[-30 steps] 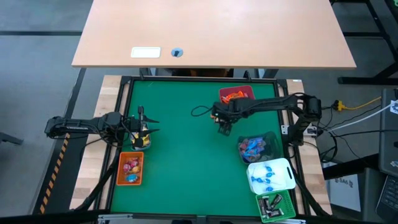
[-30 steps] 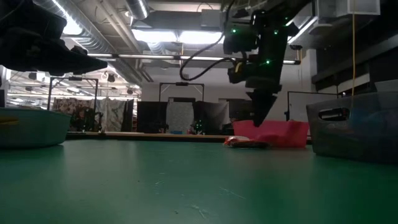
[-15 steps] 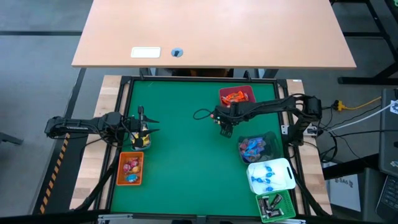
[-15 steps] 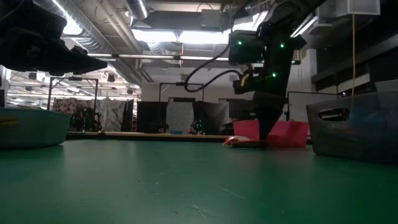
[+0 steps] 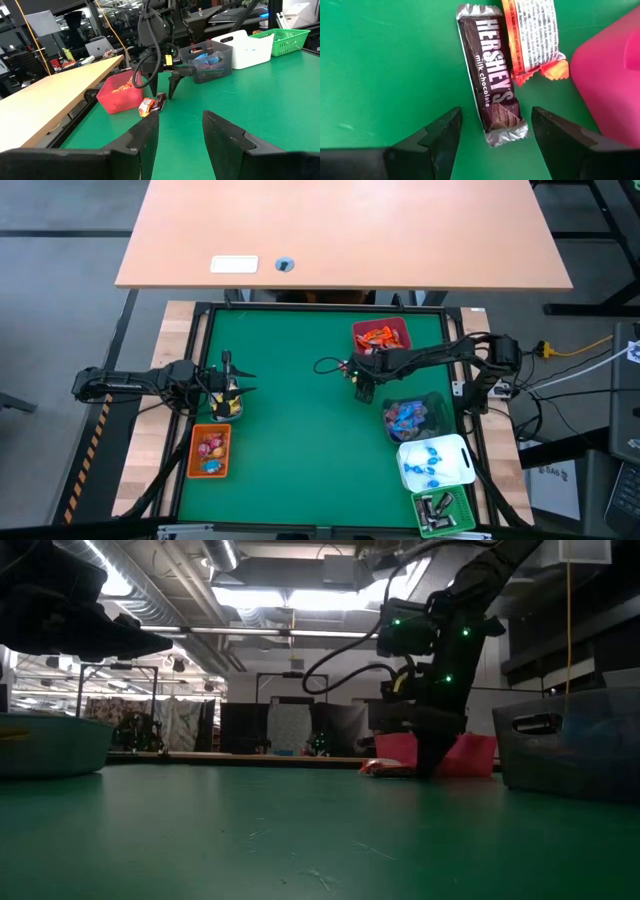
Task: Sort candy
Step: Put the brown chocolate bar into the green bin
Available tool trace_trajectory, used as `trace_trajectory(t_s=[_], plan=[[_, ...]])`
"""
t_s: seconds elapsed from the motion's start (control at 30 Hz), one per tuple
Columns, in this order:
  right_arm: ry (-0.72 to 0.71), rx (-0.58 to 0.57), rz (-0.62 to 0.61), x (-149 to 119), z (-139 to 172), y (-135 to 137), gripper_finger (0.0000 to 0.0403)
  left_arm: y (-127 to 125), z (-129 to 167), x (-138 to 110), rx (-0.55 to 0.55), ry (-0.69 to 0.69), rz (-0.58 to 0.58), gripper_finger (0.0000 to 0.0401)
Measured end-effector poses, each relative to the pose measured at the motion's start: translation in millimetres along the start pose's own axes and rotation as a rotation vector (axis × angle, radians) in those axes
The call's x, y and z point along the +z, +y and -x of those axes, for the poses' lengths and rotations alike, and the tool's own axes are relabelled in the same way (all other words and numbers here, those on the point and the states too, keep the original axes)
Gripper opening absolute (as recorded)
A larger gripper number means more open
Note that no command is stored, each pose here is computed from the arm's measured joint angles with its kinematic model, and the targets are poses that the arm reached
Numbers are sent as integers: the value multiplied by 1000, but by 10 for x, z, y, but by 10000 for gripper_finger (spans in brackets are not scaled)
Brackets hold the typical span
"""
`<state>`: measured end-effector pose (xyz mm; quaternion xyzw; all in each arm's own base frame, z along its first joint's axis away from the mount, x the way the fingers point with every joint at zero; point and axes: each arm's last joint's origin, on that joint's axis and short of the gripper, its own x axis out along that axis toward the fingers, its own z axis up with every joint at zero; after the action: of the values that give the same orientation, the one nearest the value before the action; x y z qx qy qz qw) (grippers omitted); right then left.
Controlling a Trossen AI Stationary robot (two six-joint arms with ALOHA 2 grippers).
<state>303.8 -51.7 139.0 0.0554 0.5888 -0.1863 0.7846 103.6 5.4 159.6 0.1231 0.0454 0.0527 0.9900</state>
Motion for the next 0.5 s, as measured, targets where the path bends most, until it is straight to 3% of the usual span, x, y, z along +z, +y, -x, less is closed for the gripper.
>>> trace_trajectory(t_s=[0.2,0.5], plan=[[15,70,-2,-9,-3,13,221,0,0,0,0,0,0,141],[32,147,0,-17,-6,39,118,0,0,0,0,0,0,141]])
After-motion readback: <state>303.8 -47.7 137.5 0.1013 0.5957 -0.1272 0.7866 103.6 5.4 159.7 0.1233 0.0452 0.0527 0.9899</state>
